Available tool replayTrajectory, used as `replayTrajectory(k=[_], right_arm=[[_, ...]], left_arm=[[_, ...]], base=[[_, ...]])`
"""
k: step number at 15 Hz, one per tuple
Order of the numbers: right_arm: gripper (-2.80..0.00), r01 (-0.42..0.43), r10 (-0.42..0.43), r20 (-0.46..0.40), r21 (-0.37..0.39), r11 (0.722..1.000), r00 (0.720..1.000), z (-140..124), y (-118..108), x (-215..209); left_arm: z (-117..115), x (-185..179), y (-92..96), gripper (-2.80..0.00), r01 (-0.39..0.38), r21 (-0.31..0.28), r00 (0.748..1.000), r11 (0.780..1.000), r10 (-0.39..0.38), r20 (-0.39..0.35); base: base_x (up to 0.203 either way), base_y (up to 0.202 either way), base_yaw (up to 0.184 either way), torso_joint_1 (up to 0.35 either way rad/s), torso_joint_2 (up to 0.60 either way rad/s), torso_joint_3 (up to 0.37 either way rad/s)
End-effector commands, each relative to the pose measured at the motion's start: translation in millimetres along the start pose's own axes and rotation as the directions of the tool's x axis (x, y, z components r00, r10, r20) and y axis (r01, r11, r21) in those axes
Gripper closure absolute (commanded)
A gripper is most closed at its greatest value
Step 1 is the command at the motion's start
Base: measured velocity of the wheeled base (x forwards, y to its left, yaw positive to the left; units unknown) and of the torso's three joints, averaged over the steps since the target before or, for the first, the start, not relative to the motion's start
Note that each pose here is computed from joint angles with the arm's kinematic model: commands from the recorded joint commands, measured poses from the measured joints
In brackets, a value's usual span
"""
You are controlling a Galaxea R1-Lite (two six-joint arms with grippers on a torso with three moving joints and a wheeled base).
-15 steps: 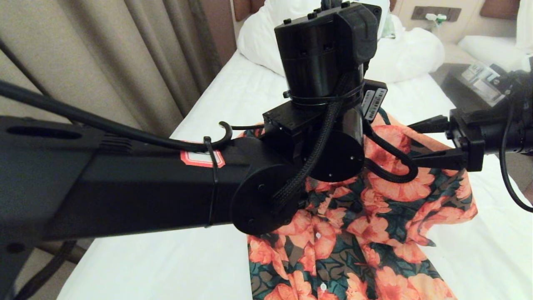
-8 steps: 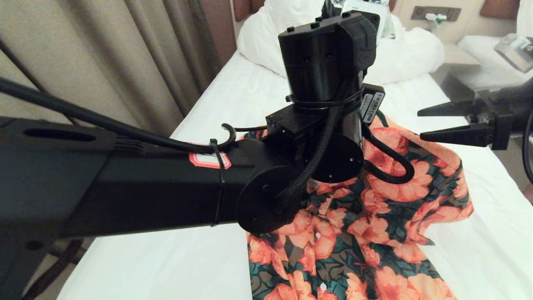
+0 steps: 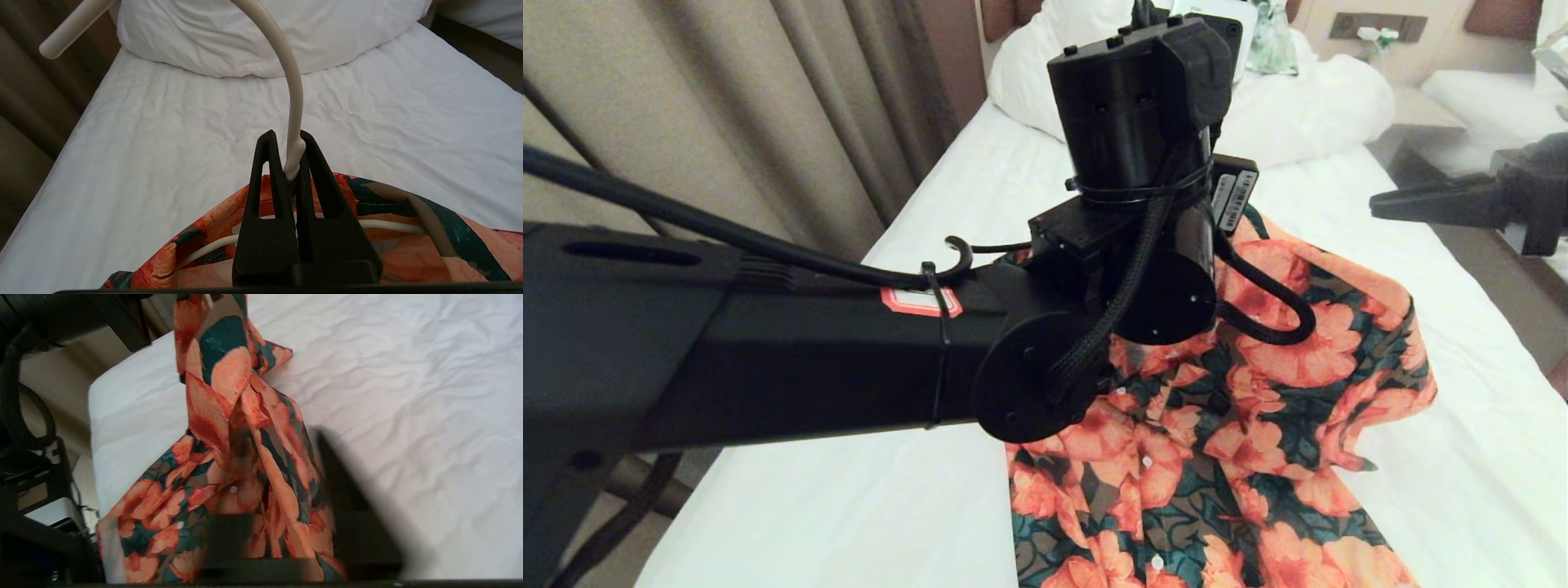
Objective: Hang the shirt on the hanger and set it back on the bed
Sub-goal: Take the clothes hanger out of the clothes
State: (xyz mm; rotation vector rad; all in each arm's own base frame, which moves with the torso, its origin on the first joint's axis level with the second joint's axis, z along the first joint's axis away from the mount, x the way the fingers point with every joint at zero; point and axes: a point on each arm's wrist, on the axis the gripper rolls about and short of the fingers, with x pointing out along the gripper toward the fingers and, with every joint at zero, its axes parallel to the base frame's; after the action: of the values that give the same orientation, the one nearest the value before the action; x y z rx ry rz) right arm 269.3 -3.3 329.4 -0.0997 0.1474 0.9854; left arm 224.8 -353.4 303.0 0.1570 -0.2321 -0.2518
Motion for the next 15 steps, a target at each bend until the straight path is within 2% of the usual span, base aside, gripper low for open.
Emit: replayTrajectory(k=[1,4,6,12,15], right_arm=[[0.0,0.013,-0.013,0.003,-0.002,1.0,1.0,-2.8,-2.9,-3.0],[0.0,0.025,-0.025,0.003,0.004,1.0,1.0,-3.3,-4.5,-5.8],[0.0,0.035,-0.035,0.003,0.006,0.999,0.999,-3.7,-6.0,-7.8],[0.0,0.05,-0.05,0.019,-0.023,0.998,0.999,-2.3,-9.4,-9.5],[0.0,0.055,-0.055,0.026,-0.013,0.998,0.998,0.4,-6.1,-12.6]], left_arm=[[0.4,0.3,1.4,0.0,-0.008,0.0,1.0,1.0,0.008,0.0],[0.5,0.6,2.3,0.0,-0.01,0.0,1.0,1.0,0.01,0.001],[0.5,1.4,3.2,0.0,-0.011,0.0,1.0,1.0,0.011,0.001],[1.8,2.0,4.0,0.0,-0.014,-0.004,1.0,1.0,0.014,0.005],[6.9,1.9,7.3,0.0,-0.016,-0.007,1.0,1.0,0.016,0.014]], base=[[0.0,0.0,0.0,0.0,0.0,0.0],[0.0,0.0,0.0,0.0,0.0,0.0],[0.0,0.0,0.0,0.052,-0.27,-0.206],[0.0,0.0,0.0,0.103,-0.46,-0.347],[0.0,0.0,0.0,0.157,-0.51,-0.37]])
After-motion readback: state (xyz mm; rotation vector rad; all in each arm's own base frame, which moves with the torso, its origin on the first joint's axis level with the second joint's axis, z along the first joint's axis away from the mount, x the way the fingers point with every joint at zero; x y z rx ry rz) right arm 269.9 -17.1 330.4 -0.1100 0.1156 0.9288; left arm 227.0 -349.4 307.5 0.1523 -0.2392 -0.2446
